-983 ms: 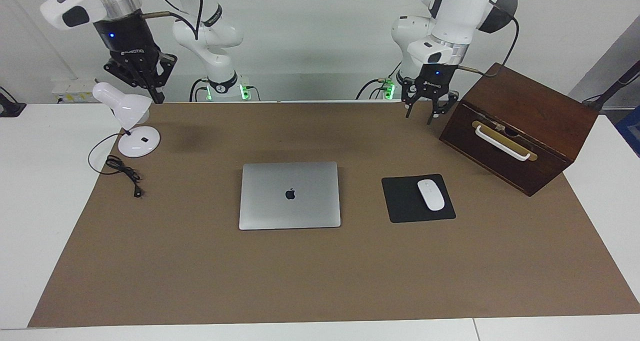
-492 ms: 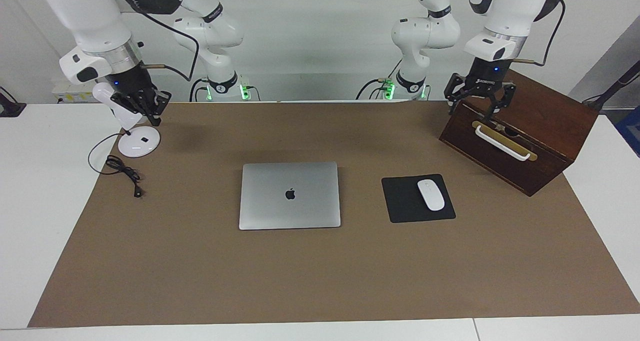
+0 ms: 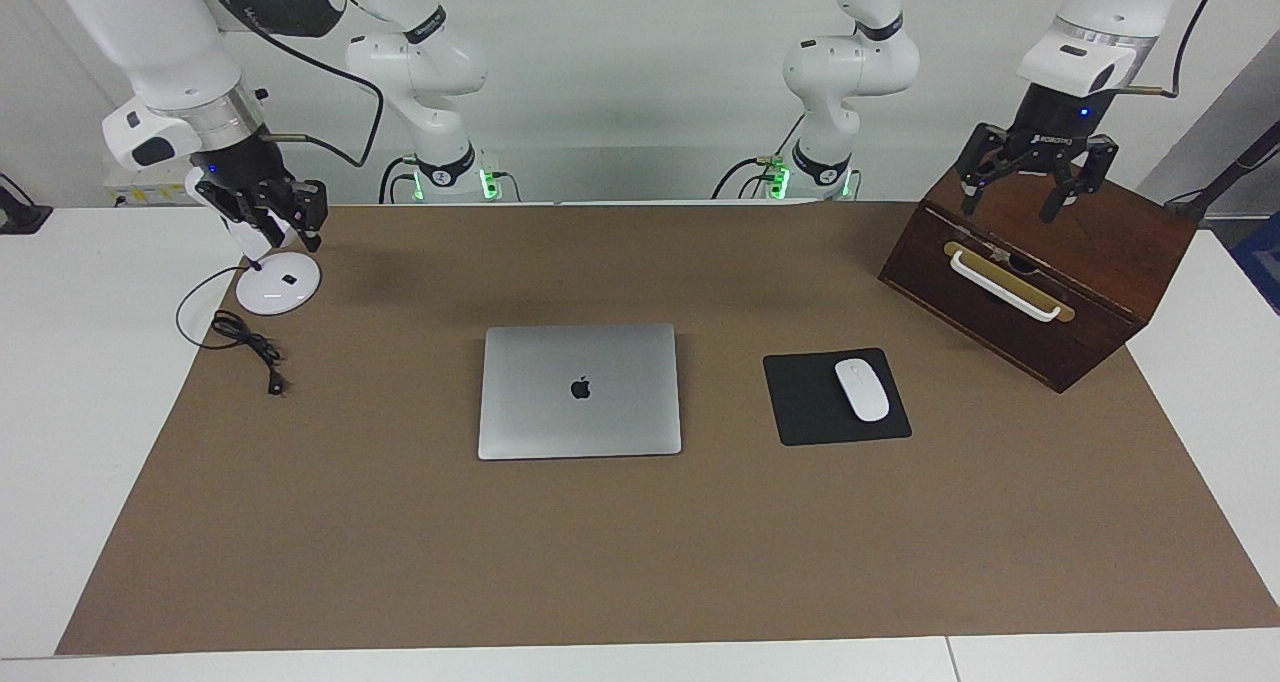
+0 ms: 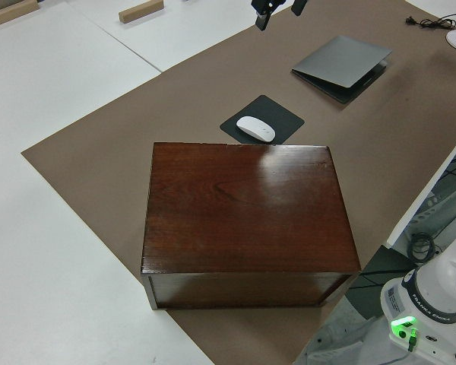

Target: Close laptop with both arms

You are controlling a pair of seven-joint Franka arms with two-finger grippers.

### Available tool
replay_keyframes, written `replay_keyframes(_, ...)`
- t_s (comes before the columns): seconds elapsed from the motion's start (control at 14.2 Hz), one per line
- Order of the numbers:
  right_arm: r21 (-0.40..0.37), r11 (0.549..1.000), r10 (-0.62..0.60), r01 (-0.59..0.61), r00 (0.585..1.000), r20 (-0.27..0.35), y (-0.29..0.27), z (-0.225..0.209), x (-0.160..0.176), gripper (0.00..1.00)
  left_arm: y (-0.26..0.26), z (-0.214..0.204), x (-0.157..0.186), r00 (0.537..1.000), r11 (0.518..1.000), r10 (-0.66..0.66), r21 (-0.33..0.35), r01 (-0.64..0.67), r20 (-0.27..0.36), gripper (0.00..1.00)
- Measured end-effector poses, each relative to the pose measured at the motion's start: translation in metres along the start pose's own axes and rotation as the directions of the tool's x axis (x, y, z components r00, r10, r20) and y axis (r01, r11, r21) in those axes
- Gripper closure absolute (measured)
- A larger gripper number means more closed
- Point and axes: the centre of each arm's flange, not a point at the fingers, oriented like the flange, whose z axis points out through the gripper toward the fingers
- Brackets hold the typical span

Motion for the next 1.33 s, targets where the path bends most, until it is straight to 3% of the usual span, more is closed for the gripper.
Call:
replay_keyframes(0.28,0.010,1.000,-0.003,0.004,0.996,-0.094,-0.003,-0.010,0.008,0.00,-0.009,0.000,0.009,0.998,1.000,-0.012,-0.008,0.012,0.057,0.00)
replay_keyframes(0.56,0.011,1.000,-0.005,0.006,0.995,-0.102,-0.002,-0.013,0.007,0.00,-0.009,0.016,0.011,0.994,1.000,-0.010,-0.016,0.012,0.111,0.00)
replay_keyframes(1.33,0.006,0.996,-0.091,0.092,0.990,-0.112,0.006,-0.016,0.008,0.00,-0.011,0.017,0.009,0.991,1.000,-0.018,-0.017,0.021,0.133,0.00)
